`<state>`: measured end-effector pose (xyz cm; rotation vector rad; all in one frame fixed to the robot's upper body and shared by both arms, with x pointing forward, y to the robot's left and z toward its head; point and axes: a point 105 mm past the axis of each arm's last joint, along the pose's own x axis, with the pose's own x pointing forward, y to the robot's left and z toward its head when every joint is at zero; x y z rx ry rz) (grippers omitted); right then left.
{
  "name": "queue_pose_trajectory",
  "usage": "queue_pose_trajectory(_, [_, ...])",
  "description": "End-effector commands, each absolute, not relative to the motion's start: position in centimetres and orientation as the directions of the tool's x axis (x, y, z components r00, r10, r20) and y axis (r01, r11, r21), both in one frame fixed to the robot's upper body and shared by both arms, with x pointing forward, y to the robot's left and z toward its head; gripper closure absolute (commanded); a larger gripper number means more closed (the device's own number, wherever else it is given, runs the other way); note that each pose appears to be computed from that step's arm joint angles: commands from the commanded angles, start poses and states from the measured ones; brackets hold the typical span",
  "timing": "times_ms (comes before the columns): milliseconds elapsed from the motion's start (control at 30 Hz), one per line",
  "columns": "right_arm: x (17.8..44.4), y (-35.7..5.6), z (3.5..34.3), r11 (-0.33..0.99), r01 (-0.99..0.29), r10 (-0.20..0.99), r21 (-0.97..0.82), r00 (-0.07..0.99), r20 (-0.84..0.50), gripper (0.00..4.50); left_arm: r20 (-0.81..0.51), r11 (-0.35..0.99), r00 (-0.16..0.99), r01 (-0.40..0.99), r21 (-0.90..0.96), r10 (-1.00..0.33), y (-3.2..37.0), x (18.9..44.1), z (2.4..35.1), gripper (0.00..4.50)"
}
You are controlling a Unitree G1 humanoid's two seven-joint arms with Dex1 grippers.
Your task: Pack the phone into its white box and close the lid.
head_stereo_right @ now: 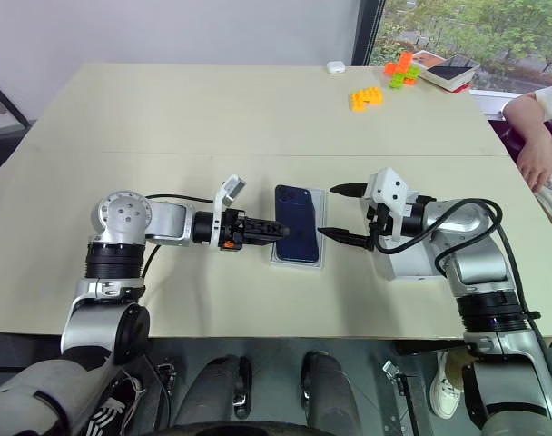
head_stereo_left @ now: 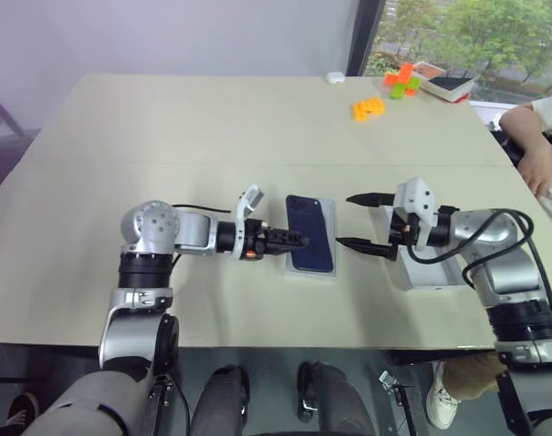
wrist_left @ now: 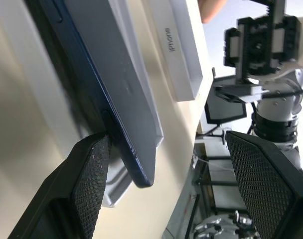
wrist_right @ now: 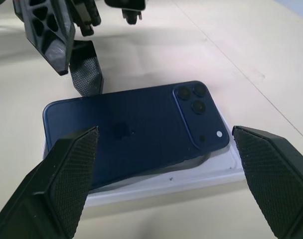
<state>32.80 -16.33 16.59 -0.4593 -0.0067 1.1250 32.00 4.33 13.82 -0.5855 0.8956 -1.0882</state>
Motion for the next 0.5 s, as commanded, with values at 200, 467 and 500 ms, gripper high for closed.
queue_pose_trajectory(200, [33.1,-15.9,17.7,0.345,-0.847,0.873,-0.404,0.448,-0.192,0.00,-0.304,0.376,0.222,0.563,-0.736,-0.926,4.3,33.2,15.1,0.71])
queue_pose_trajectory(467, [33.5,-15.9,17.9,0.361,-0.845,0.871,-0.394,0.457,-0.182,0.00,-0.279,0.408,0.300,0.620,-0.670,-0.912,6.6,33.5,15.6,0.71])
queue_pose_trajectory(500, [33.8,-16.0,18.1,0.379,-0.842,0.866,-0.384,0.469,-0.173,0.00,-0.237,0.411,0.341,0.657,-0.632,-0.910,7.0,33.9,16.5,0.71])
